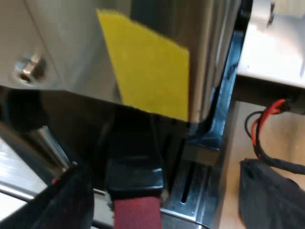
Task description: Put the handle in the coffee machine
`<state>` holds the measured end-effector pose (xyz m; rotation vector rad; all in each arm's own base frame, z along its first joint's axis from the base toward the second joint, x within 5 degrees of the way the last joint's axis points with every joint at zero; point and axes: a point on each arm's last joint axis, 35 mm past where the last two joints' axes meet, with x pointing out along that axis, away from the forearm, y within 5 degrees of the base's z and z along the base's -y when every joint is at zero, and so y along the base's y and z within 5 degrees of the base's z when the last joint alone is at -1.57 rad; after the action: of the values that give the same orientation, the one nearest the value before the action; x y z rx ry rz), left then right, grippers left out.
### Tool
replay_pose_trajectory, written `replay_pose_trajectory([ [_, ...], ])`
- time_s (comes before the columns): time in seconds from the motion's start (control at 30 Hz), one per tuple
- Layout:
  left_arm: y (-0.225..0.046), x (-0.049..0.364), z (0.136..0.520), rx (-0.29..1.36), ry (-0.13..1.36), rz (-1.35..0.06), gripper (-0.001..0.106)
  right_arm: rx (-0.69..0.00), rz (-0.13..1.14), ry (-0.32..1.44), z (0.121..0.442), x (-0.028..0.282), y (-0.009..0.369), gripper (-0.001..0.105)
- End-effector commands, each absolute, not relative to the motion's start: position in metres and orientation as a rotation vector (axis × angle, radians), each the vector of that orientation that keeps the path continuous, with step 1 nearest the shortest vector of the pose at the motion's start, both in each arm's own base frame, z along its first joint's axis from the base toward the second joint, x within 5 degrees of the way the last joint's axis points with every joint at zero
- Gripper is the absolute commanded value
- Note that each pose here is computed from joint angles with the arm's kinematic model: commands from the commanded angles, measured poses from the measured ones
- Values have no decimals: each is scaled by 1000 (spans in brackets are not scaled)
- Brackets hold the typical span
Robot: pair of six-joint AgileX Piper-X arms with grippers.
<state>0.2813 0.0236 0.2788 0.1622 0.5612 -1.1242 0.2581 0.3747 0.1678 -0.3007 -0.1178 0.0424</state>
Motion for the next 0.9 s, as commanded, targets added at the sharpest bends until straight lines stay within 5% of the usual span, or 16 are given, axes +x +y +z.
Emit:
replay_pose_trajectory([
  [0.03, 26, 280, 284, 161, 531, -1122, 66, -177, 50, -219, 208, 260, 375, 32],
  [0.23, 51, 270, 296, 125, 460, -1052, 66, -200, 39, -228, 216, 259, 374, 32],
  [0.53, 52, 263, 310, 135, 444, -1040, 65, -201, 42, -228, 216, 258, 375, 32],
  [0.6, 51, 261, 328, 125, 466, -1037, 33, -199, 42, -229, 217, 258, 374, 32],
  [0.73, 52, 264, 342, 162, 459, -1019, 0, -199, 44, -229, 217, 257, 375, 32],
  [0.9, 54, 267, 353, 233, 481, -974, 0, -199, 51, -230, 217, 254, 377, 32],
])
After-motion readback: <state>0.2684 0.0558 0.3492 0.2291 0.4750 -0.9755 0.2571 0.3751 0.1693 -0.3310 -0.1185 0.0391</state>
